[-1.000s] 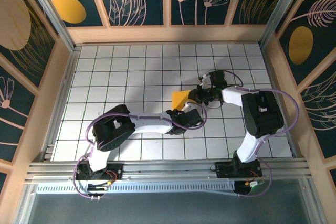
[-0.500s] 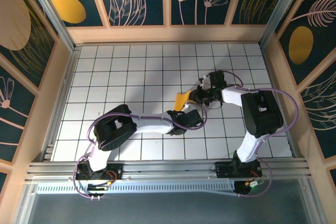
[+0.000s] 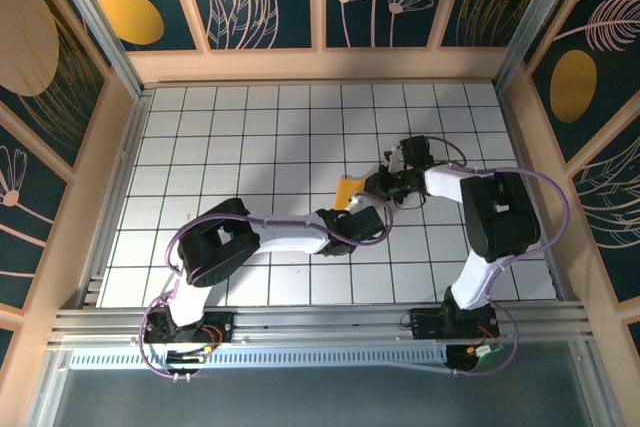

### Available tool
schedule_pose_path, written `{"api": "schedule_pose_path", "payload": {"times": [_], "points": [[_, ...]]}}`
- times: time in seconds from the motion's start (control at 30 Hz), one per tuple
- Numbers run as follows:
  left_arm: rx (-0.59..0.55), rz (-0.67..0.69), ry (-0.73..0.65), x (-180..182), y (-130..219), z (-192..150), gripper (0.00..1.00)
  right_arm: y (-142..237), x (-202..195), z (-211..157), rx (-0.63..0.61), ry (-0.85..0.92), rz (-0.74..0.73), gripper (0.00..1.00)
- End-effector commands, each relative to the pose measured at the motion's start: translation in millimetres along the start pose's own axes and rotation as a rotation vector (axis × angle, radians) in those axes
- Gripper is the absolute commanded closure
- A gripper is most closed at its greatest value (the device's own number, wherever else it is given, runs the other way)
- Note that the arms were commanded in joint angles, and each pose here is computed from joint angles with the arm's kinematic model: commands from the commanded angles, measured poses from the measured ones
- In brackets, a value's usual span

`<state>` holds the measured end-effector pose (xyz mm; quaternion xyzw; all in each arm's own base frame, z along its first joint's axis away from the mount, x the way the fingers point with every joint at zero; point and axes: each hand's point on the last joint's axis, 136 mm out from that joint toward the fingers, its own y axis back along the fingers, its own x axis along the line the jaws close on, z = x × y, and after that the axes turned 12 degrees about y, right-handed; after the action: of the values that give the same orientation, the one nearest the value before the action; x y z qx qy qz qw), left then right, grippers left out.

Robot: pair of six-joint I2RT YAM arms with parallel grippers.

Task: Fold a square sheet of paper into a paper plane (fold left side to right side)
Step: Fold the wing for the fifth time at the center of the table.

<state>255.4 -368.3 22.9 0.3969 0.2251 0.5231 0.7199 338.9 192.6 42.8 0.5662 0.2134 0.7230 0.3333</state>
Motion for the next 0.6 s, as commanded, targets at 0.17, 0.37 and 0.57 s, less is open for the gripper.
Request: {"api": "schedule_pose_path", "payload": {"times": [0.17, 0.37, 0.57], "points": [[0.070, -0.259, 0.128, -10, 13, 12, 1.00, 73, -28, 36, -0.230, 0.043, -0.108, 0.69], [0.178, -0.514, 0.246, -25, 18, 17, 1.00, 93, -35, 38, -0.297, 0.081, -0.116, 0.64], [0.243, -0.706, 0.445, -23, 17, 30, 1.00, 87, -30, 24, -0.284, 0.133, -0.057, 0.62]]}}
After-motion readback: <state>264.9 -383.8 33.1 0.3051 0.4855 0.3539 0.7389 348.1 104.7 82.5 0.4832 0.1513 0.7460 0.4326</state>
